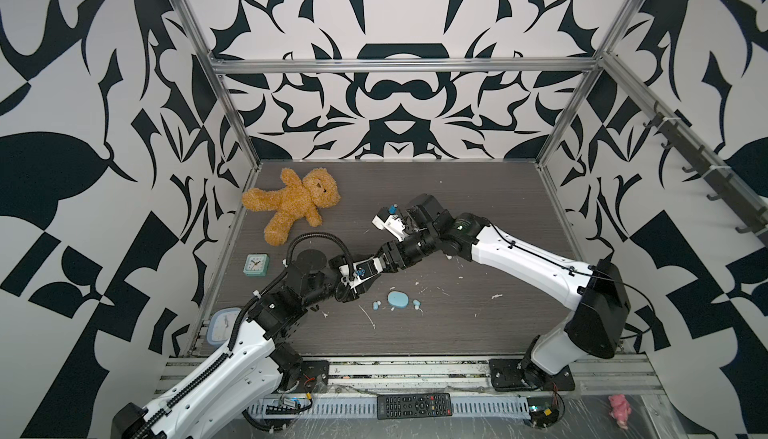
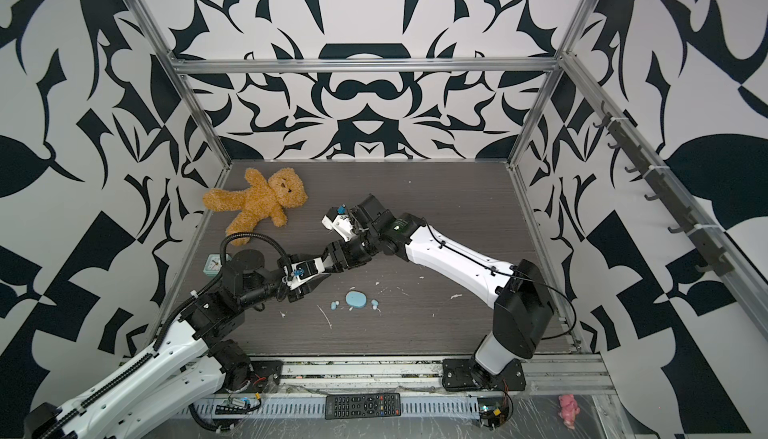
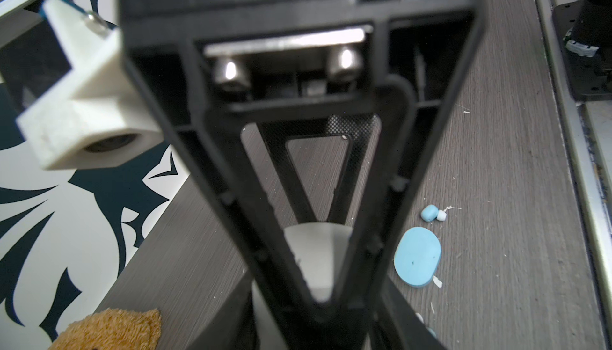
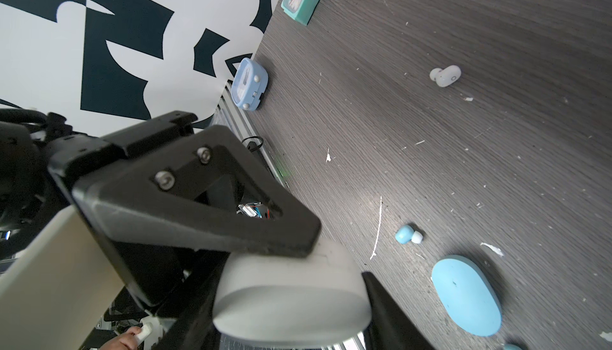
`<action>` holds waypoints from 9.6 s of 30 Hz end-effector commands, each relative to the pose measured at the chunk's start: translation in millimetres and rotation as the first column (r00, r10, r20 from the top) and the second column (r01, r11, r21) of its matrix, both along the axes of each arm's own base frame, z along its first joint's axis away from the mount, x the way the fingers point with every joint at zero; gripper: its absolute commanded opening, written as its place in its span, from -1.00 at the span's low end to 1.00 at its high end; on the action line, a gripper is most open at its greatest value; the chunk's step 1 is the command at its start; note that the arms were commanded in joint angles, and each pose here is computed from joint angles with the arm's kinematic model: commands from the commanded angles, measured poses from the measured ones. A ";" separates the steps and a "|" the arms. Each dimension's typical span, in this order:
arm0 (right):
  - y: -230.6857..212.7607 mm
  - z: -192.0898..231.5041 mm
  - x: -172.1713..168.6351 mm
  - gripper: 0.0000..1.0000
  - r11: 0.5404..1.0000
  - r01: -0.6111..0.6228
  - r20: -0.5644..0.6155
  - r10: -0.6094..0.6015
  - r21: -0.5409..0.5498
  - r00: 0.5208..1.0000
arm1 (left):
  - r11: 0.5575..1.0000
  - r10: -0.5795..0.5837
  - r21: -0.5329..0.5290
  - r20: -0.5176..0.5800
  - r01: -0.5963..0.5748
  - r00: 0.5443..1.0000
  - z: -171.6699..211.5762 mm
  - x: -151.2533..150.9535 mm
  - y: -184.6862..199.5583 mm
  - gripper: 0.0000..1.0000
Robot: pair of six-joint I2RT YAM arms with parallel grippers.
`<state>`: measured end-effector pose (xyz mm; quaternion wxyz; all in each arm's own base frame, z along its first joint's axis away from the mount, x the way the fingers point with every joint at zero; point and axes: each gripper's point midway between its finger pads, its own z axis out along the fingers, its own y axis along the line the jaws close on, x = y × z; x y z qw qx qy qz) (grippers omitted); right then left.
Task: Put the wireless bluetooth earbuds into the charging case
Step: 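Close the left gripper on the white case held by the right gripper, then pull the right gripper back while the left gripper holds the white case, then bring the right gripper to the white case's lid held by the left gripper, then push the lid open with the right gripper while the left gripper holds the case, then take the open white case with the right gripper while the left gripper releases and withdraws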
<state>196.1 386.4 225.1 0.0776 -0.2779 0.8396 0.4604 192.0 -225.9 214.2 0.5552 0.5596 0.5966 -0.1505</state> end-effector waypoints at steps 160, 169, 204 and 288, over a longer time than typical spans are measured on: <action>-47.6 45.5 -6.0 0.77 0.995 0.060 0.640 -0.101 0.086 0.761 | 0.917 -0.369 -0.343 -0.532 0.205 0.762 54.4 -103.1 -9.5 -1.00; -49.3 49.0 -2.7 0.78 0.993 0.079 0.649 -0.117 0.088 0.751 | 0.915 -0.375 -0.343 -0.535 0.211 0.757 54.1 -104.0 -10.0 -1.00; -54.7 52.1 3.5 0.78 0.990 0.120 0.662 -0.142 0.080 0.736 | 0.912 -0.387 -0.345 -0.540 0.223 0.748 54.9 -106.1 -10.6 -1.00; -34.0 66.2 -45.4 -0.53 0.971 -0.165 0.603 0.027 0.174 0.797 | 0.911 -0.395 -0.338 -0.562 0.235 0.726 52.0 -104.6 -14.7 -1.00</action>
